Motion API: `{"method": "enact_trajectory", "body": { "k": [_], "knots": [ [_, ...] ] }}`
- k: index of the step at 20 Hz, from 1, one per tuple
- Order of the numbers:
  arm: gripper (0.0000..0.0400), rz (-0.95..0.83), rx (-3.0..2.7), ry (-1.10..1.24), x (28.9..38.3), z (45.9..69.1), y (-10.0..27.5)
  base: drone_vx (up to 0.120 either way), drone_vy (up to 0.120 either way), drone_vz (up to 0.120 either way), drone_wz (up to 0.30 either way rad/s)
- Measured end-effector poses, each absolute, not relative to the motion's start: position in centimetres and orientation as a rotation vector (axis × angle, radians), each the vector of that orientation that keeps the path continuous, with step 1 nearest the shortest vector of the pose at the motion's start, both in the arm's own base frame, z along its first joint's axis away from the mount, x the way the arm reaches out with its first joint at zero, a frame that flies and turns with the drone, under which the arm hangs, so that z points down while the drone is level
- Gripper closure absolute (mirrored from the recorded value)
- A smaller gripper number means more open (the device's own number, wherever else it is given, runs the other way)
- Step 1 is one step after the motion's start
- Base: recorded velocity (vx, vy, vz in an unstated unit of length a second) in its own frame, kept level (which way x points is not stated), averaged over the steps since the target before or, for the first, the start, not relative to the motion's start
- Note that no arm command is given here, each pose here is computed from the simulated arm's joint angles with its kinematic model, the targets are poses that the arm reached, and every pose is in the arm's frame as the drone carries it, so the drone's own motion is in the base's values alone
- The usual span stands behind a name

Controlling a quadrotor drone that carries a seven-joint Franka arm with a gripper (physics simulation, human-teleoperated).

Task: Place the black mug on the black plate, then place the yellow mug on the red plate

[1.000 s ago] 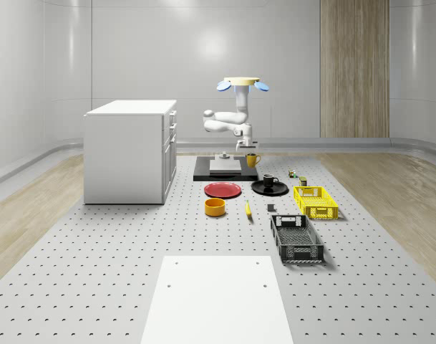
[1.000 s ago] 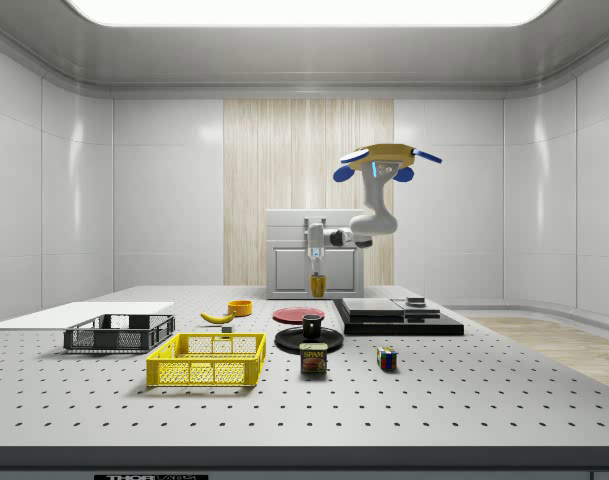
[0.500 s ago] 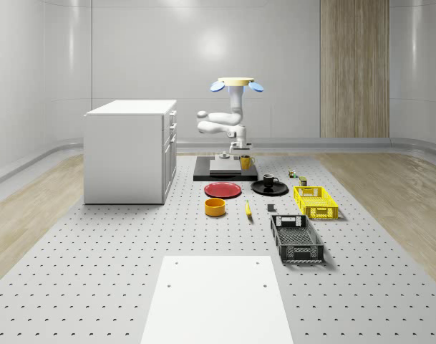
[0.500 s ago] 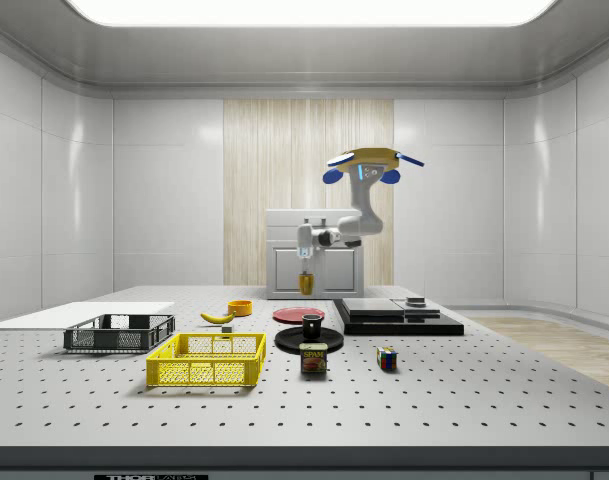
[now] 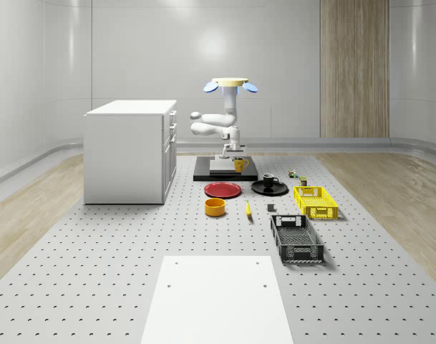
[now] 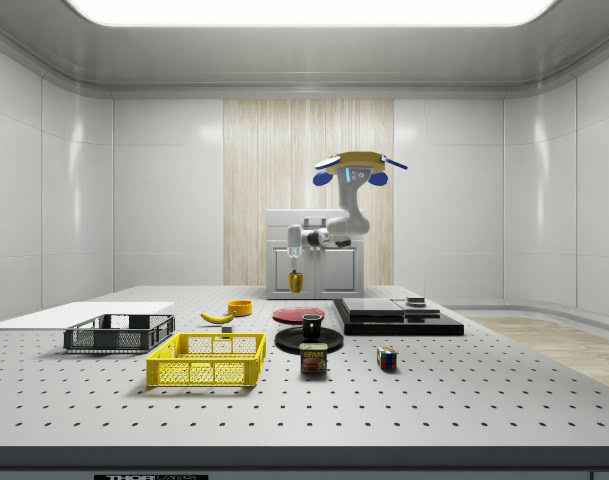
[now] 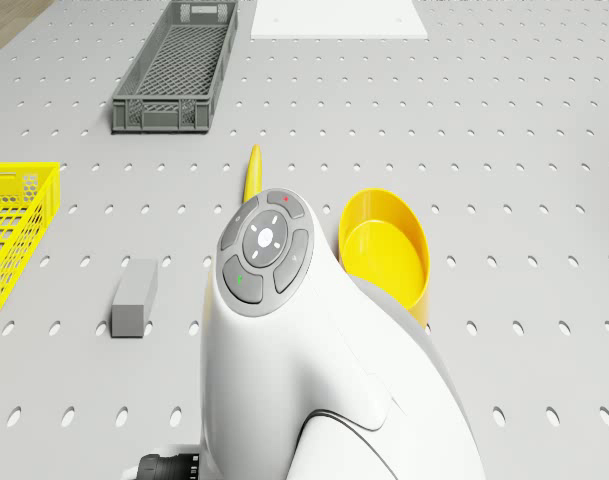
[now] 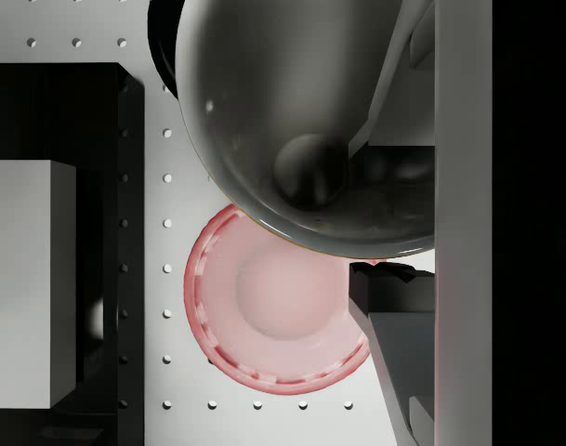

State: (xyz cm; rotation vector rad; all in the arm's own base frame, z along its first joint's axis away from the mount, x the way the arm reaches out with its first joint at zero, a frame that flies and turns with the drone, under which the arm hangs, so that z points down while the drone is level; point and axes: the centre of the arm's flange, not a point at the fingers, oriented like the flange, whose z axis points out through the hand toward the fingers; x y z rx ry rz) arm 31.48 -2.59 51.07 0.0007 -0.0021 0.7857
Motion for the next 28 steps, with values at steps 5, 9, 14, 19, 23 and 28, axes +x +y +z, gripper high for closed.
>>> {"method": "enact_trajectory", "body": {
  "k": [5, 9, 14, 19, 23, 28],
  "knots": [
    [0.029, 0.786, 0.001, -0.002, 31.48, 51.07, -2.59, 0.0, -0.12, 0.0, 0.0],
    [0.029, 0.786, 0.001, -0.002, 31.48, 51.07, -2.59, 0.0, -0.12, -0.04, 0.0],
    [0.029, 0.786, 0.001, -0.002, 31.48, 51.07, -2.59, 0.0, -0.12, -0.104, 0.0],
    [0.029, 0.786, 0.001, -0.002, 31.48, 51.07, -2.59, -0.08, -0.12, 0.0, 0.0],
    [0.029, 0.786, 0.001, -0.002, 31.48, 51.07, -2.59, 0.0, -0.12, 0.0, 0.0],
    [0.029, 0.786, 0.001, -0.002, 31.48, 51.75, -2.59, 0.0, -0.032, 0.0, 0.0]
  ]
}}
